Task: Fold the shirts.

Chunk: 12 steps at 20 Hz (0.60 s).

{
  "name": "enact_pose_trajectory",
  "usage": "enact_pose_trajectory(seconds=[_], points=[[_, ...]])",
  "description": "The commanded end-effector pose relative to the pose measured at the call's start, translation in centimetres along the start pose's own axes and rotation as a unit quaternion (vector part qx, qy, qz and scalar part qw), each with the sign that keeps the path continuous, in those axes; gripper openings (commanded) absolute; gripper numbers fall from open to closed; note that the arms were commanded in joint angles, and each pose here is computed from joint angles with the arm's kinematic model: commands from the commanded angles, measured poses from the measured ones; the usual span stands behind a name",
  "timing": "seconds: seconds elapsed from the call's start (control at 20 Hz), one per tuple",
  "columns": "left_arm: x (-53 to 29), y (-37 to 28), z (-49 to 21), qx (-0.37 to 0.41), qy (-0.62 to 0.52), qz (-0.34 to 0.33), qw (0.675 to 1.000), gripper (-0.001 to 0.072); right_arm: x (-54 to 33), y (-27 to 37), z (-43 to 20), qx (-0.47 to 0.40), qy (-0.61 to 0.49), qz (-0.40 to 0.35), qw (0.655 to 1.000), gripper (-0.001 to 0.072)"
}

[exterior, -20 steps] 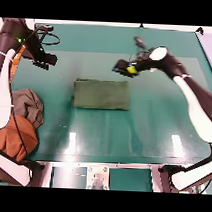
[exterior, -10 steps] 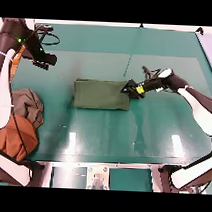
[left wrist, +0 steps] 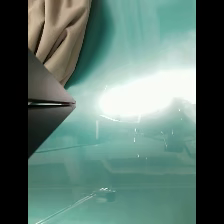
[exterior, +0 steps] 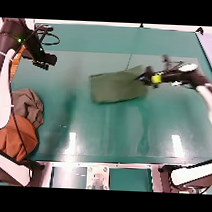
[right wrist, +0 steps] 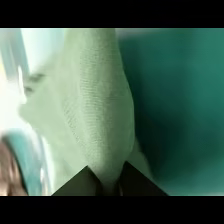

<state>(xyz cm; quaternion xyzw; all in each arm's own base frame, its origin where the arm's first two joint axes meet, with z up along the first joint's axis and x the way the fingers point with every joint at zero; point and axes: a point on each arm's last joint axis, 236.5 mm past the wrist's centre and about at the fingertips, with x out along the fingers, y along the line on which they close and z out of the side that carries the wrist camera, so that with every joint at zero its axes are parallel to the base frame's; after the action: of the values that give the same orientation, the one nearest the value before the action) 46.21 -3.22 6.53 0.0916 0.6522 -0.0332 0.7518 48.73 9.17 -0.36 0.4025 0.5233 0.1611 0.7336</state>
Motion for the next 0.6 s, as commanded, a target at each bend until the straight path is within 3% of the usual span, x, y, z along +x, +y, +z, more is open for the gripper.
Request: enact_pose_trajectory(seconds=[0.0, 0.15, 0.3, 0.55], points=[[0.0, 0.0, 0.0, 0.000, -0.001, 0.000, 1.000, 0.0026, -12.4, -5.7, 4.3, 0.050, -0.099, -0.063, 0.992, 0.0013], [0.0, 0.0, 0.1, 0.000, -0.002, 0.000, 1.000, 0.0026, -24.7, -12.9, 4.4, 0.119, -0.200, -0.147, 0.962, 0.0013], [0.0, -0.1, 0.1, 0.000, -0.002, -0.002, 1.000, 0.0026, -34.6, -20.5, 0.2, 0.214, -0.281, -0.210, 0.912, 0.0013], [0.0, -0.5, 0.1, 0.001, -0.003, -0.010, 1.000, 0.0026, -36.5, -31.6, -12.8, 0.390, -0.283, -0.234, 0.844, 0.0013]])
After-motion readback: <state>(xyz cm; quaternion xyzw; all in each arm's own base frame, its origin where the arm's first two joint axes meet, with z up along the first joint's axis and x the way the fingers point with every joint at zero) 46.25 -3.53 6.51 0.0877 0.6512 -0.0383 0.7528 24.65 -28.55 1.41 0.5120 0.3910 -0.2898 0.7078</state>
